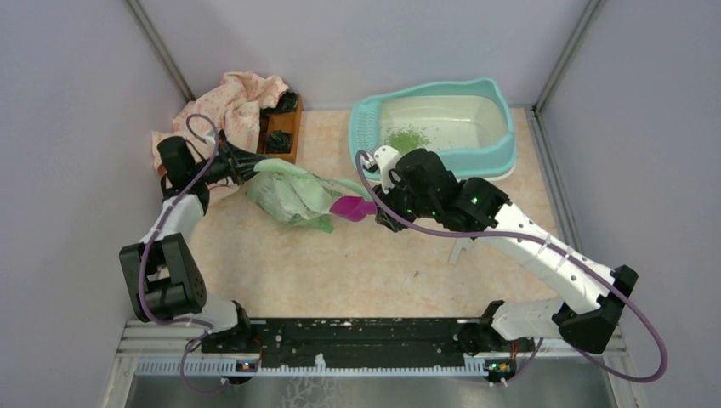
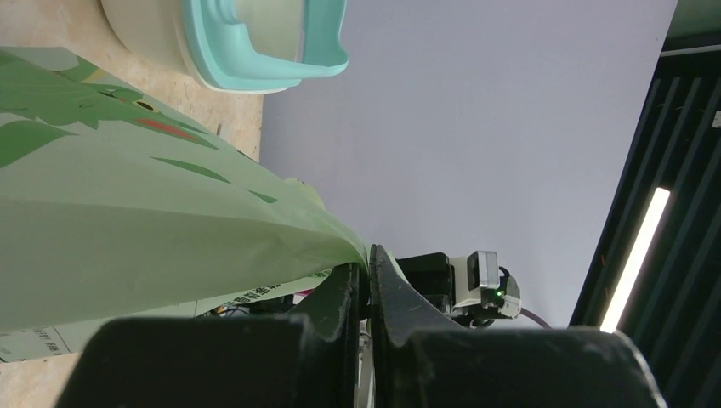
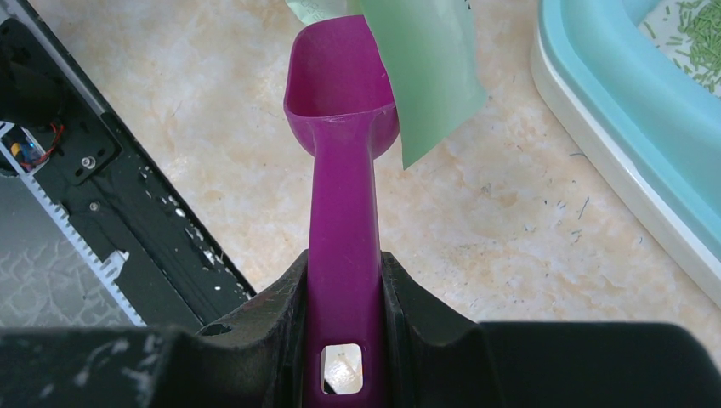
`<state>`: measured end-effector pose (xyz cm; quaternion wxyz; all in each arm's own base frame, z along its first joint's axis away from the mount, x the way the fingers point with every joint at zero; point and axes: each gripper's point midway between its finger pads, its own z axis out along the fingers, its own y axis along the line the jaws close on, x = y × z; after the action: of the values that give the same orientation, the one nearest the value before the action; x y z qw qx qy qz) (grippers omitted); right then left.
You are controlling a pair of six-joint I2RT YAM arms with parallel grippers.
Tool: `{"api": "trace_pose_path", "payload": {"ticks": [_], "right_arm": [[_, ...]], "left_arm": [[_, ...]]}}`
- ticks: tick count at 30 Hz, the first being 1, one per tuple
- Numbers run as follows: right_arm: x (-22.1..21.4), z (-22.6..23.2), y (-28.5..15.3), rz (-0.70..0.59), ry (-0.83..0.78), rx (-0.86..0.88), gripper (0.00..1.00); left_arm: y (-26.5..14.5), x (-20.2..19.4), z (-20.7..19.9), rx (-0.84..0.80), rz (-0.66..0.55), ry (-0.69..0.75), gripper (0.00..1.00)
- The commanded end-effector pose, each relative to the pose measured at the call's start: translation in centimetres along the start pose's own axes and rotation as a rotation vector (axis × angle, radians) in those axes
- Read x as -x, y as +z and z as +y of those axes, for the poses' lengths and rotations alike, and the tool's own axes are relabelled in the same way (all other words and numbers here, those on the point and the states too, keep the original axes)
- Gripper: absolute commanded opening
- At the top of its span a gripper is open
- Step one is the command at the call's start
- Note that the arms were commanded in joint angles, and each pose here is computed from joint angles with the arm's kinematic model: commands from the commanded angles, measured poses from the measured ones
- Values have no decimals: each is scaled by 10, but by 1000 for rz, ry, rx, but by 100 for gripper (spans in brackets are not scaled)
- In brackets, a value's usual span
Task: Fill the litter box with clean litter
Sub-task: 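Scoop the cat litter from the cat litter bag.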
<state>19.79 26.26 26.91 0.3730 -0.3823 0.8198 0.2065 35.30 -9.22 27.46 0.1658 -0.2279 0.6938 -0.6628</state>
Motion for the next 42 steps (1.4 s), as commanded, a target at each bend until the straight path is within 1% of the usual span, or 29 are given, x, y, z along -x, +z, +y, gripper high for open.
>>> {"api": "trace_pose_path", "payload": {"ticks": [1,7,12,20,23,24,30,34,39,42], "right_arm": [[36,1,-8,-116,-24,-7,0],[44,-9,-13,-126,-38,-55,0],[43,-22,-21,-132,-19,-84,0],[41,-31,-8,-113,-6,-109,0],[47,-27,-2,-113,-7,-85,0],[49,-28,0,-109,-34,-79,0],[64,-6,21,-92,-66,39,0],[67,11,36,-49,-100,79,0],[68,14,55,36,-133,50,0],[68,12,62,95,-143,24,0]], "left_arm": [[-8,-22,-34,-59,51,157,8],[-8,-24,-32,-59,59,157,8],[-9,-24,-32,-59,54,157,8],[-9,-26,-34,-62,59,161,8],[-9,-26,-34,-62,60,163,8],[-9,-26,-35,-63,59,163,8],[-9,-26,-35,-63,58,163,8],[-8,-27,-34,-62,60,162,8],[-6,-32,-35,-64,71,169,8],[-2,-43,-37,-67,90,177,9]]}}
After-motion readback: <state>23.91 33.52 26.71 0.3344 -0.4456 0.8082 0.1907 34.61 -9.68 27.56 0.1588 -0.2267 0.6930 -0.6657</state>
